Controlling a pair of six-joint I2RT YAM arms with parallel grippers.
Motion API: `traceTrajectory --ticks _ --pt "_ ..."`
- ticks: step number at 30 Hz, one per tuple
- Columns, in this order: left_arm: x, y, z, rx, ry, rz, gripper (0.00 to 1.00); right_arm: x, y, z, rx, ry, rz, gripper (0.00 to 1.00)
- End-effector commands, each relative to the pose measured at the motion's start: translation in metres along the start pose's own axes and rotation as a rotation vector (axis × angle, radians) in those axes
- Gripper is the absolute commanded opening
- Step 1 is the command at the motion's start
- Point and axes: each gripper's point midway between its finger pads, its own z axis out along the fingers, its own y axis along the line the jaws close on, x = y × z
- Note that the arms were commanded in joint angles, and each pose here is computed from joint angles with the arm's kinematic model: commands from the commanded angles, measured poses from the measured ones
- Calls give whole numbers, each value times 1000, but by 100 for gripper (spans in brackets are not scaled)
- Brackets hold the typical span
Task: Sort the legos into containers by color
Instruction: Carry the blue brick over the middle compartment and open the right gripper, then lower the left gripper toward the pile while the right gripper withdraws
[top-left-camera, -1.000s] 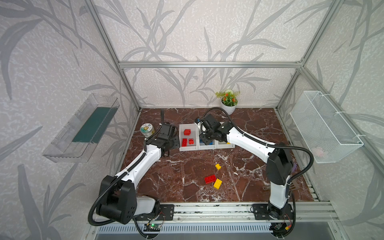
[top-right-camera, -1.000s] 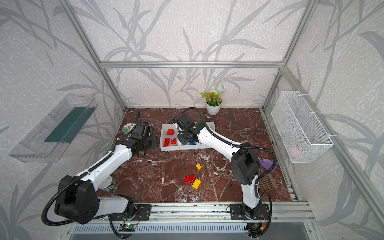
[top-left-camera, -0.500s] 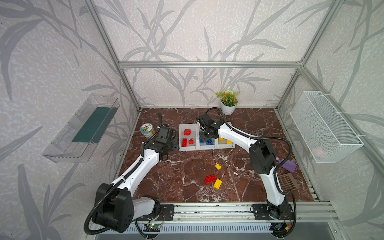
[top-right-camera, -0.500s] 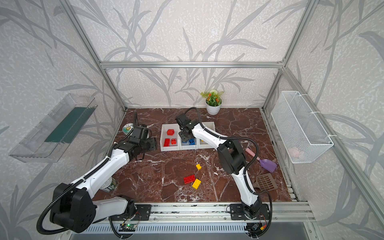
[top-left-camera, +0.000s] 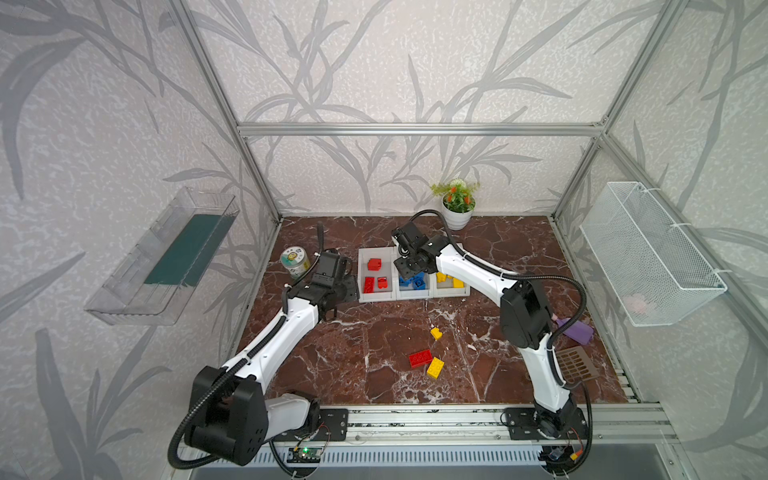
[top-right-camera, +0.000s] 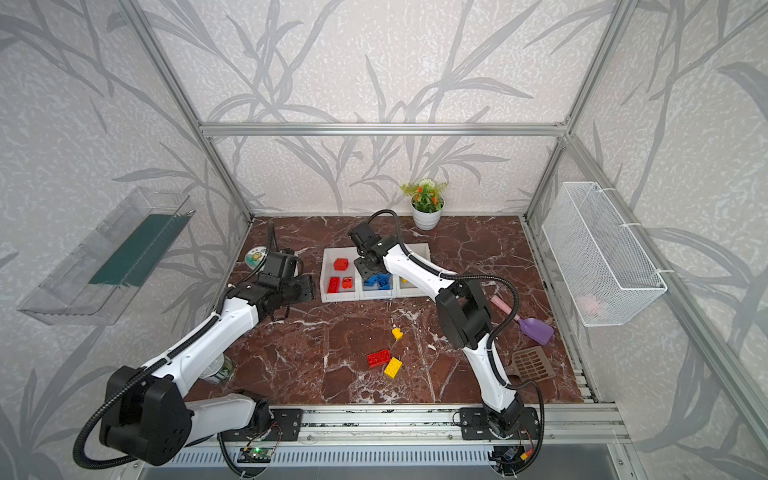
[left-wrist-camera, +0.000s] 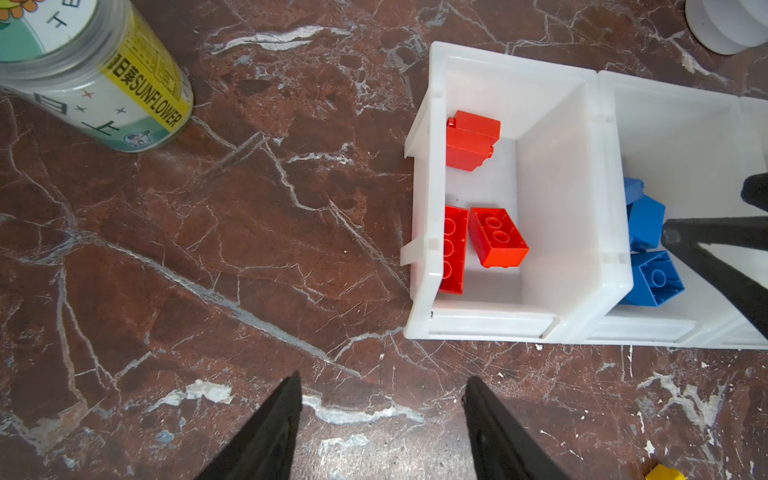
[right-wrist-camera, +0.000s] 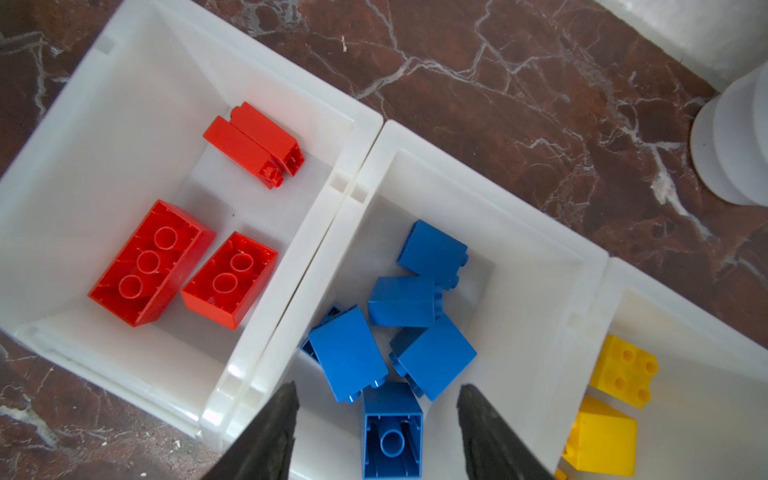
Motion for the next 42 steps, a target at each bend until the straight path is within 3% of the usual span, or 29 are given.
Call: traceTrajectory --ticks 1,11,19,26,33,42 --pt "-2 1 -5 7 -15 -10 65 -6 -5 -16 3 -29 24 63" --pt "-1 -10 -7 73 -11 33 65 -9 -13 -39 4 -76 46 63" --pt "-1 -29 -12 172 -25 85 65 -9 -38 -84 32 -150 75 63" --pt "21 -68 -17 251 3 367 65 40 -72 -98 74 -120 187 63" --pt "77 -119 -18 360 100 715 65 100 -103 -104 134 -72 310 63" --pt "148 -163 -21 508 232 1003 65 137 -123 -111 178 -42 380 63"
